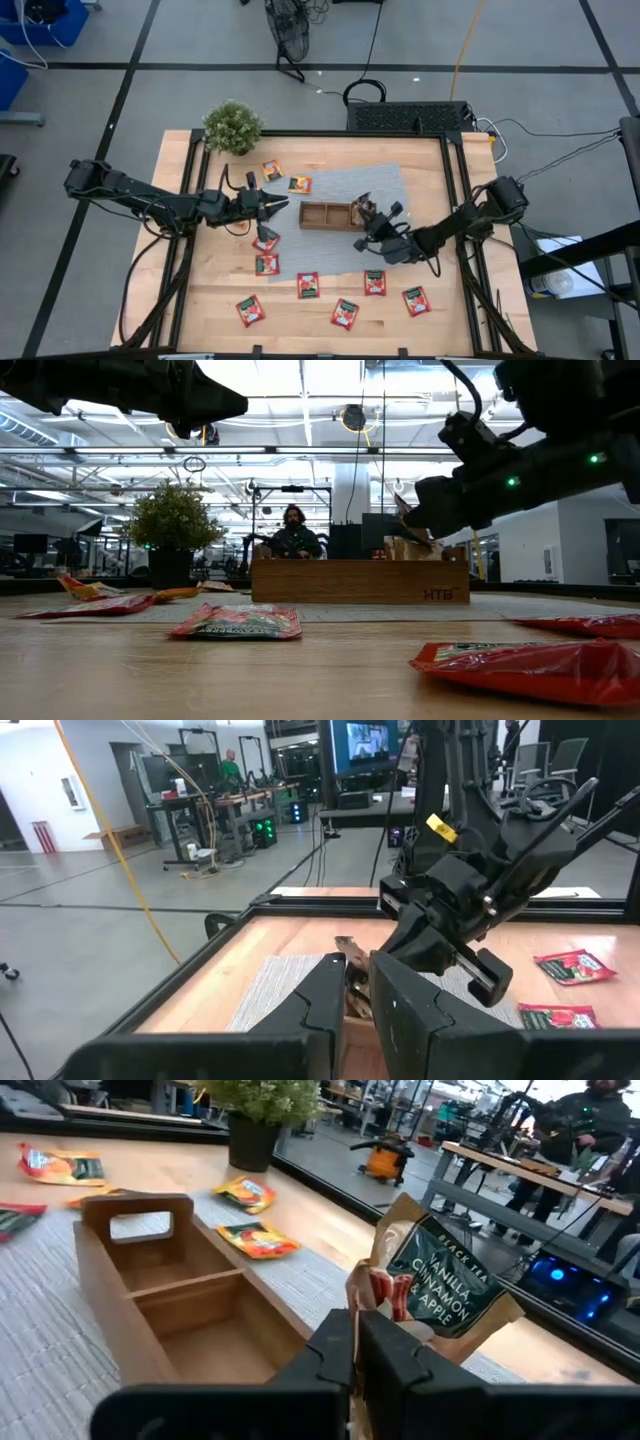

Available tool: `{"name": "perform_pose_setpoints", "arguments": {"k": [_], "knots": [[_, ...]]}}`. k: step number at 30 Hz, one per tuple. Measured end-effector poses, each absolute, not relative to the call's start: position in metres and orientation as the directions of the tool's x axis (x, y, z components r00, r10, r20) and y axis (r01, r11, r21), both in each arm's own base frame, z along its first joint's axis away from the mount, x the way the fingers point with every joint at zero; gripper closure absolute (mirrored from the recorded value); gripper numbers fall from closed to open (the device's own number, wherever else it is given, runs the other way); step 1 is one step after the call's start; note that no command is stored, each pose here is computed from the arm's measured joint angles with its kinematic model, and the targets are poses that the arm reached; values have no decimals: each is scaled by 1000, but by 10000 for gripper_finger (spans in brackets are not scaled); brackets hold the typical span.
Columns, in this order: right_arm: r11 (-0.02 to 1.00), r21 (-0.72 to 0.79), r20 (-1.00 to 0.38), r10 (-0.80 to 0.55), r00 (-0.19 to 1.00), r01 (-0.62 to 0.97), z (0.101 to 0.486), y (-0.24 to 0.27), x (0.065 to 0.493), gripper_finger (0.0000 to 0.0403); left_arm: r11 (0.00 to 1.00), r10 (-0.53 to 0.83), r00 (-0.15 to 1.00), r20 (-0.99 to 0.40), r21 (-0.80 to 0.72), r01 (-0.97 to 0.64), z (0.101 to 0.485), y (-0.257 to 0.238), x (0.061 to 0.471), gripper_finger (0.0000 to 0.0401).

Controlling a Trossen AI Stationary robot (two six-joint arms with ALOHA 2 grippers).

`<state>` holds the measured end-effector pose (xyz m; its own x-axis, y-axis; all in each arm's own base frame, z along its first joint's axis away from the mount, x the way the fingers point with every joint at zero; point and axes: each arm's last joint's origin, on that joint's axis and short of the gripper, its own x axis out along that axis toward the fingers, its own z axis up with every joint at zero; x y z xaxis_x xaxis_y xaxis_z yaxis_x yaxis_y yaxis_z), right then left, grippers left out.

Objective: Pick & Place Tea
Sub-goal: Put the brown tea bag into the right section of the wooden organizer

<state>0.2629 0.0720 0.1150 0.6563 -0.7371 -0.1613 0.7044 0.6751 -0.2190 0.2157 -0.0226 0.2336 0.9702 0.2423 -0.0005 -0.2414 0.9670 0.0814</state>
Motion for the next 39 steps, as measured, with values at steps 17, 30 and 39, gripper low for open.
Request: {"name": "perform_pose_setpoints", "arguments": {"k": [17, 30, 39], "knots": [[757, -181, -200, -654, 730, 628, 114, 78, 264, 387, 967, 242, 970, -1, 81, -242, 234, -23, 216, 343], [726, -200, -188, -688, 701, 658, 114, 77, 263, 366, 967, 242, 970, -1, 82, -241, 234, -23, 216, 343], [714, -205, -186, -699, 690, 669, 114, 75, 263, 280, 967, 242, 970, 0, 81, -241, 234, -23, 216, 343]]}}
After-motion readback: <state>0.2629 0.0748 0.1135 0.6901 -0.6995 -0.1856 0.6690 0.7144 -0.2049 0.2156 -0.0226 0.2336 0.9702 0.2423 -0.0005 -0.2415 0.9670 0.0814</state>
